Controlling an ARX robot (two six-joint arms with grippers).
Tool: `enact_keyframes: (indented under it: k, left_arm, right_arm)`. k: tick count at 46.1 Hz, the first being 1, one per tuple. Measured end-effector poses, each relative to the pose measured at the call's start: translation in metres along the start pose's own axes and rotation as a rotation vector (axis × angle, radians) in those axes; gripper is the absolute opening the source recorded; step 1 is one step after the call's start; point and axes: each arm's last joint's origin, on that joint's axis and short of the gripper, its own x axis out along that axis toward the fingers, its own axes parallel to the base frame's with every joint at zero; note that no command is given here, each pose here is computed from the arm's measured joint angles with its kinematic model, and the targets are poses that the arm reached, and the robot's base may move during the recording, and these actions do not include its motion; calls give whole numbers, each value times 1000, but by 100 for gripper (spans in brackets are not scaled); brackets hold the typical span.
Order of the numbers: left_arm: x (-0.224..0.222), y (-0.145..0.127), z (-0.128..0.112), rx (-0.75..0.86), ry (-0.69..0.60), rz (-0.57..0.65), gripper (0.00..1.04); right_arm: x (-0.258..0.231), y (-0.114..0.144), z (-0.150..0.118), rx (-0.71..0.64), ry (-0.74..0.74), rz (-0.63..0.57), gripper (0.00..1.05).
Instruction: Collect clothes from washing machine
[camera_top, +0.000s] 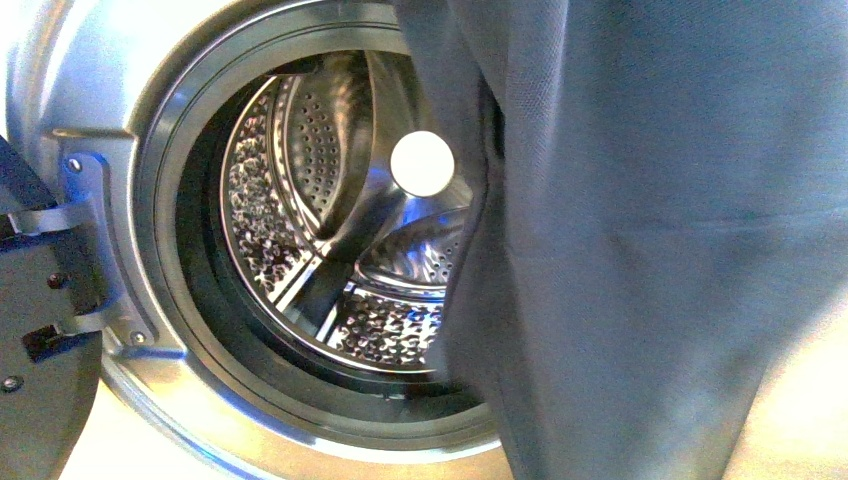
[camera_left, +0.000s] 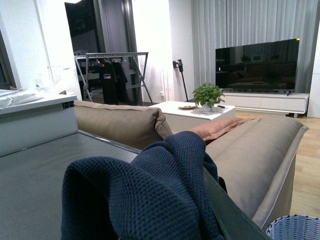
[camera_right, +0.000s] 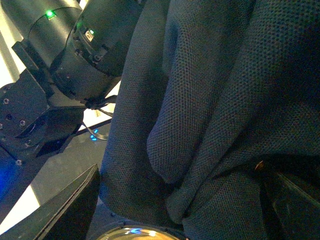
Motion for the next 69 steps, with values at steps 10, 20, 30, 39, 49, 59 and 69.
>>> enact_keyframes:
  k: [10, 20, 30, 39, 49, 59, 69]
  left_arm:
    - [0, 0, 0, 0, 0, 1, 7]
    - [0, 0, 0, 0, 0, 1, 7]
    - [0, 0, 0, 0, 0, 1, 7]
    - [0, 0, 0, 3, 0, 2, 7]
    - [0, 0, 0, 3, 0, 4, 7]
    - [0, 0, 0, 3, 0, 4, 7]
    - [0, 0, 0, 3, 0, 3, 26]
  right_arm:
    - [4, -6, 6, -49, -25, -106, 97]
    - [22, -9, 6, -115, 0, -259, 97]
    - [43, -2, -3, -131, 57, -227, 97]
    - [66, -5, -6, -155, 51, -270, 97]
    - [77, -13, -4, -148, -39, -349, 97]
    - [79, -12, -6, -143, -82, -365, 83]
    - [76, -17, -6, -152, -119, -410, 51]
